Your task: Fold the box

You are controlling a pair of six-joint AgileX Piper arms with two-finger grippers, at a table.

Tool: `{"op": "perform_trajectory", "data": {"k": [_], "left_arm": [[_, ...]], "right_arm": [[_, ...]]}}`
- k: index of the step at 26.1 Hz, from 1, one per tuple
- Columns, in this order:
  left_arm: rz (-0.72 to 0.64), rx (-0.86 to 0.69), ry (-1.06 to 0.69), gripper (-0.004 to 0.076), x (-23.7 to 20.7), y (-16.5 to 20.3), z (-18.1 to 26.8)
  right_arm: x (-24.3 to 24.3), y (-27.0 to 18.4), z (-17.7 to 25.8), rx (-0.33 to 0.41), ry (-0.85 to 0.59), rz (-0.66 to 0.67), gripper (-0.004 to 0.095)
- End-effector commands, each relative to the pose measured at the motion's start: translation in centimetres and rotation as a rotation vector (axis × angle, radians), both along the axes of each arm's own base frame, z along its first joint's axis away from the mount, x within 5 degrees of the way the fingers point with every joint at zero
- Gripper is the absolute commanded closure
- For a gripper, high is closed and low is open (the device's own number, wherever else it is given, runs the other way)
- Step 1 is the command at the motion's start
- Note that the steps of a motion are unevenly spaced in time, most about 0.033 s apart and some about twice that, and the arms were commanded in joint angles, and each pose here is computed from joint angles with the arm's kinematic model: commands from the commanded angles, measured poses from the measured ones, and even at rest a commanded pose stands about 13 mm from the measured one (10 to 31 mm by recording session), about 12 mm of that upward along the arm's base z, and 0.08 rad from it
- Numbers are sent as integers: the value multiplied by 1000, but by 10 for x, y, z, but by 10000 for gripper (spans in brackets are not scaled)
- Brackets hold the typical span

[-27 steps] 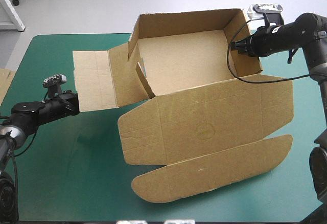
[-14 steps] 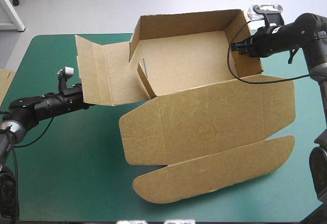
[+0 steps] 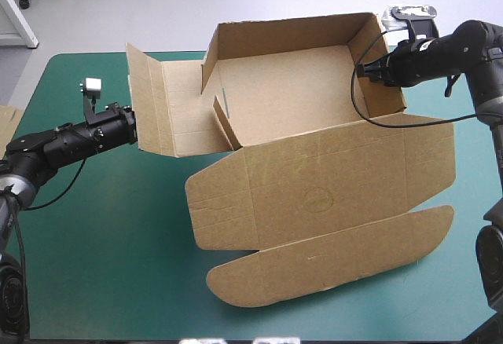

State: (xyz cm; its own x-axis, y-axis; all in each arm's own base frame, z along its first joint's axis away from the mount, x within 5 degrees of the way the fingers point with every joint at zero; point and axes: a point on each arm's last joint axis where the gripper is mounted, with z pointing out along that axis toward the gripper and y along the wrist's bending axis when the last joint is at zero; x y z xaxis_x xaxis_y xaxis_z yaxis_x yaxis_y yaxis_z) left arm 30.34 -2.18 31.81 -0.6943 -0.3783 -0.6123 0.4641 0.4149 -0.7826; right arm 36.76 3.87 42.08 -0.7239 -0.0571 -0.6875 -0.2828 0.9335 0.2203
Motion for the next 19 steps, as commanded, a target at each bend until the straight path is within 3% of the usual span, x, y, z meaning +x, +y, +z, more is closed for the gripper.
{"op": "perform_trajectory", "data": {"k": [1,7,19], "left_arm": [[-109,-154,-96,483,-10,-17,33],[-158,-190,-122,419,-10,-33,49],[-167,-270,-96,391,-9,-38,61]], "right_arm": [[-13,-1,32,57,-133,-30,910],[-12,-1,32,60,-136,-35,910],[-6,-1,26,66,-117,-42,910]]}}
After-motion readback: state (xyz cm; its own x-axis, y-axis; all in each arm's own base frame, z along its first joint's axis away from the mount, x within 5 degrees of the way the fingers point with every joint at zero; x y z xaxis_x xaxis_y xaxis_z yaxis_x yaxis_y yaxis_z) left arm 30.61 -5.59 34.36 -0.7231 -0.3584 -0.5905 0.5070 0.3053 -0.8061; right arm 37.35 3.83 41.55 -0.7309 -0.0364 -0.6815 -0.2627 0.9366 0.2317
